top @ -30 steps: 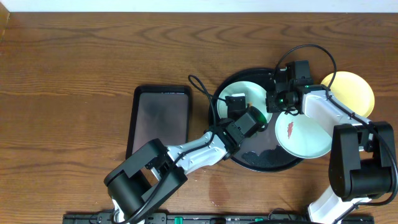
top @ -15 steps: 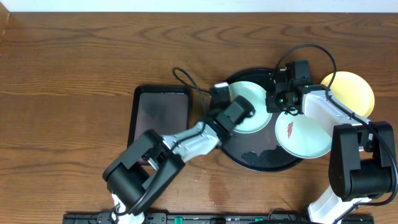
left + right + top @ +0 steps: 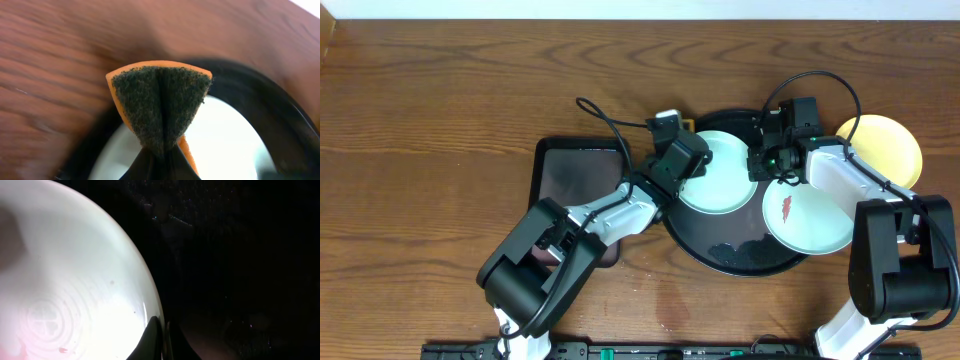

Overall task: Clean dirty plates on tray and stack at the side
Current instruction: 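Scrub the upper green plate with the sponge in the left gripper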

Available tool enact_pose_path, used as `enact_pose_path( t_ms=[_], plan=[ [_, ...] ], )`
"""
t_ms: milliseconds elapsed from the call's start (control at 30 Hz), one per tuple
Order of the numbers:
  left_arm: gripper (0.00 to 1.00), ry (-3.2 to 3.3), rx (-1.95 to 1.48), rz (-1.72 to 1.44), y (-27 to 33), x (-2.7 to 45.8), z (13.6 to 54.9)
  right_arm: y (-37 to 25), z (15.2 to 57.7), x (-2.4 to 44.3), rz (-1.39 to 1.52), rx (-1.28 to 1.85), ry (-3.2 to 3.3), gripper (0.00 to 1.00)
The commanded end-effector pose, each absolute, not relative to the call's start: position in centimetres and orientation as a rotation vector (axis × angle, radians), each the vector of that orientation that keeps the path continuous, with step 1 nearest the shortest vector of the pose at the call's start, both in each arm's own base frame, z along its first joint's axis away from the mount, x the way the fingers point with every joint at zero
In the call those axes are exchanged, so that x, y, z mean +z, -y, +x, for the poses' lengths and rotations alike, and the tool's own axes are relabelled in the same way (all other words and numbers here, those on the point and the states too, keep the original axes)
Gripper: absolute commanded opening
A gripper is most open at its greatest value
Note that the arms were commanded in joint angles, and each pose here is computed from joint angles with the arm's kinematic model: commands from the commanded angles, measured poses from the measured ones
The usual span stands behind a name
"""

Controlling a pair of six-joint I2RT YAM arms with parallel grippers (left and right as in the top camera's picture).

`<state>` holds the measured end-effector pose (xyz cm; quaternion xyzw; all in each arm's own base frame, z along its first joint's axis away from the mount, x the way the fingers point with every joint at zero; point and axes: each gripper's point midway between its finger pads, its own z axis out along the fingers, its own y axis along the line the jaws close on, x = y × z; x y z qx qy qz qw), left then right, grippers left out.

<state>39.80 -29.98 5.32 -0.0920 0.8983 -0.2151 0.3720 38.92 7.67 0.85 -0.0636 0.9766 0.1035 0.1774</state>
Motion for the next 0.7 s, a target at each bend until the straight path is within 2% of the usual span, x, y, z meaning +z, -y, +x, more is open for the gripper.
enact_pose_path(
  t_ms=[0, 333, 533, 667],
  plan=[
    [0.08, -2.383, -0.691, -0.104, 33.2, 4.6, 37.3, -8.0, 38.4, 0.4, -0.179, 0.29, -2.78, 0.01],
    [0.08, -2.456, -0.541, -0.063, 33.7, 2.5, 34.1, -8.0, 38.4, 0.4, -0.179, 0.29, -2.78, 0.01],
    [0.08, -2.481, -0.551, -0.151, 33.5, 1.9, 33.8, -8.0, 38.4, 0.4, -0.179, 0.29, -2.78, 0.01],
    [0.09, -2.461, -0.425, -0.185, 31.8, 0.8, 34.4, -7.9, 38.4, 0.4, -0.179, 0.29, -2.781, 0.01]
  ],
)
